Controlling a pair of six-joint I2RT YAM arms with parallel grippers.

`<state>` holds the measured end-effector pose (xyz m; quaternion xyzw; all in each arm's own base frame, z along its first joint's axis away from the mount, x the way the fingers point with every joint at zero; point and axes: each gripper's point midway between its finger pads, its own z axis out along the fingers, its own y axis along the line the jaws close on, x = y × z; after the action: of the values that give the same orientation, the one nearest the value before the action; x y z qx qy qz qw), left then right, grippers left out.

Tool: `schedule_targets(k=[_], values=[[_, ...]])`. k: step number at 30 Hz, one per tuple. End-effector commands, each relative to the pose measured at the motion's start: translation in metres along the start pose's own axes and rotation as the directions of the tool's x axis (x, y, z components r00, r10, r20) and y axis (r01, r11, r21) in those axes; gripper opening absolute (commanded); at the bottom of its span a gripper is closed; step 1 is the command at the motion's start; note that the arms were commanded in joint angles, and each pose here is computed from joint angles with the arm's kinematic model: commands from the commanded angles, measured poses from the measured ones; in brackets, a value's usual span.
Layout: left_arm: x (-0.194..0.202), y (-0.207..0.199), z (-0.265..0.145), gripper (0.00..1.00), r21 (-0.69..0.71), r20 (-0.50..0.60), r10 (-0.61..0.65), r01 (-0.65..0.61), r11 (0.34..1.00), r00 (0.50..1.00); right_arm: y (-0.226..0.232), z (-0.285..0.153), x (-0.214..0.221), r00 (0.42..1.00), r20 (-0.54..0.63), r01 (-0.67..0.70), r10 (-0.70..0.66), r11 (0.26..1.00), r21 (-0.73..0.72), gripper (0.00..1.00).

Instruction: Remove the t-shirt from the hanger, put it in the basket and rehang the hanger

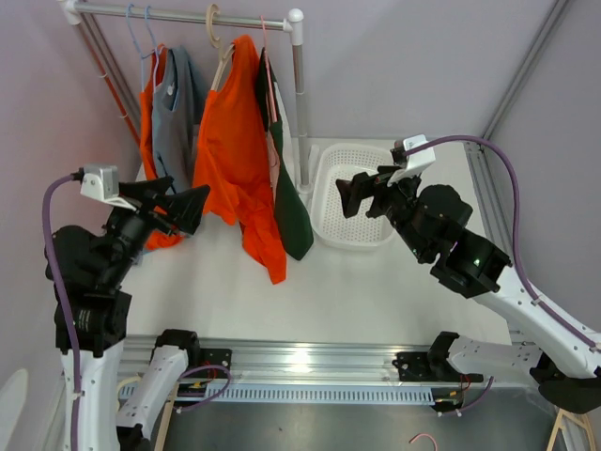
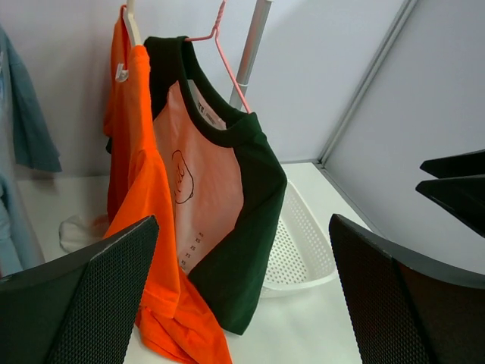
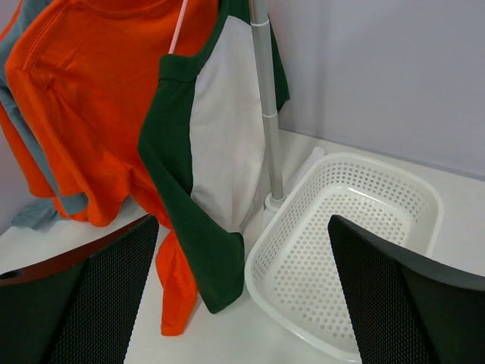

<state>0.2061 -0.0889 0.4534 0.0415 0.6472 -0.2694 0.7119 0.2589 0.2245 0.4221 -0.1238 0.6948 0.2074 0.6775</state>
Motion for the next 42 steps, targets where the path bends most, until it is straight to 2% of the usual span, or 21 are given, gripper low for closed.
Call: schedule_targets(k=[1,6,7,8,12,14,15,21,25,29,30,31,33,35,36,37,38,39,40,41,42], values=[[-0.005,-0.007,0.016,0.99,0.053,-0.027,0.014,-0.013,0.999,1.000,-0.007,-0.005,-0.017,0.999,0.044,-0.027,0.025,0.999,0.027,0.99],[-0.024,0.009,0.027,1.00,-0.059,-0.026,0.047,-0.049,0.997,0.999,-0.006,0.008,-0.028,0.998,0.043,-0.045,0.044,0.999,0.008,1.00],[-0.021,0.012,0.028,1.00,-0.076,-0.044,0.045,-0.048,0.996,0.998,-0.010,0.031,-0.009,0.999,-0.038,-0.025,0.026,0.999,0.036,0.99],[-0.021,0.014,0.027,1.00,-0.088,-0.044,0.040,-0.043,0.995,0.998,-0.003,0.037,-0.036,0.999,-0.008,-0.041,0.041,0.999,0.004,0.99],[-0.018,0.019,0.025,1.00,-0.116,-0.026,0.022,-0.024,0.993,0.999,0.007,0.090,-0.051,0.999,-0.034,0.003,-0.003,1.000,-0.004,0.99],[-0.012,0.022,0.026,1.00,-0.121,-0.039,0.017,-0.022,0.992,0.999,0.012,0.126,-0.033,0.995,-0.097,0.008,-0.010,1.000,-0.019,0.99],[-0.011,0.022,0.026,1.00,-0.122,-0.044,0.017,-0.022,0.992,0.999,0.014,0.131,-0.063,0.999,-0.044,-0.013,0.011,0.999,-0.048,0.99],[-0.011,0.030,0.020,0.99,-0.165,-0.027,0.036,-0.040,0.986,0.999,0.024,0.196,-0.055,0.998,-0.056,-0.038,0.033,0.995,-0.097,0.99],[-0.010,0.032,0.019,1.00,-0.170,-0.013,0.042,-0.043,0.984,0.999,0.032,0.223,-0.059,0.998,0.003,-0.055,0.056,0.990,-0.128,1.00],[-0.005,0.010,0.032,0.99,-0.028,-0.048,0.078,-0.079,0.996,0.996,0.026,0.227,-0.045,0.998,-0.028,-0.052,0.049,0.994,-0.095,0.99],[-0.012,0.013,0.035,0.99,-0.061,-0.036,0.092,-0.095,0.994,0.995,0.024,0.225,-0.042,0.998,-0.031,-0.052,0.050,0.995,-0.084,1.00],[0.000,0.002,0.047,1.00,-0.025,-0.076,0.103,-0.105,0.994,0.992,0.022,0.223,-0.048,0.999,0.002,-0.053,0.053,0.996,-0.076,0.99],[-0.014,-0.004,0.058,0.99,-0.056,-0.054,0.158,-0.161,0.985,0.986,0.010,0.210,-0.044,0.999,0.013,-0.051,0.051,0.998,-0.033,1.00],[-0.008,-0.007,0.083,0.99,-0.054,-0.114,0.121,-0.128,0.990,0.986,-0.004,0.191,-0.055,0.998,0.034,-0.056,0.055,0.998,0.007,1.00],[-0.033,-0.018,0.085,1.00,-0.046,-0.083,0.111,-0.115,0.992,0.990,-0.014,0.187,-0.040,0.999,-0.004,-0.051,0.051,0.998,0.048,0.99],[-0.033,-0.019,0.096,0.99,-0.047,-0.091,0.116,-0.120,0.992,0.989,-0.020,0.181,-0.038,0.998,-0.016,-0.053,0.054,0.996,0.070,1.00],[-0.014,-0.016,0.119,1.00,-0.060,-0.156,0.121,-0.131,0.990,0.980,-0.025,0.168,-0.047,0.998,0.000,-0.062,0.062,0.994,0.088,0.99],[-0.013,-0.018,0.128,1.00,-0.064,-0.164,0.127,-0.139,0.988,0.978,-0.034,0.162,-0.029,0.998,-0.038,-0.049,0.054,0.991,0.129,1.00],[-0.034,-0.028,0.133,1.00,-0.056,-0.115,0.129,-0.136,0.989,0.985,-0.038,0.156,-0.026,0.998,-0.037,-0.047,0.053,0.989,0.143,1.00],[-0.021,-0.027,0.152,1.00,-0.056,-0.153,0.128,-0.138,0.989,0.980,-0.042,0.148,-0.023,0.998,-0.034,-0.053,0.059,0.987,0.155,1.00],[-0.029,-0.032,0.158,0.99,-0.047,-0.136,0.126,-0.134,0.990,0.983,-0.049,0.128,-0.041,0.997,0.023,-0.072,0.069,0.982,0.173,1.00]])
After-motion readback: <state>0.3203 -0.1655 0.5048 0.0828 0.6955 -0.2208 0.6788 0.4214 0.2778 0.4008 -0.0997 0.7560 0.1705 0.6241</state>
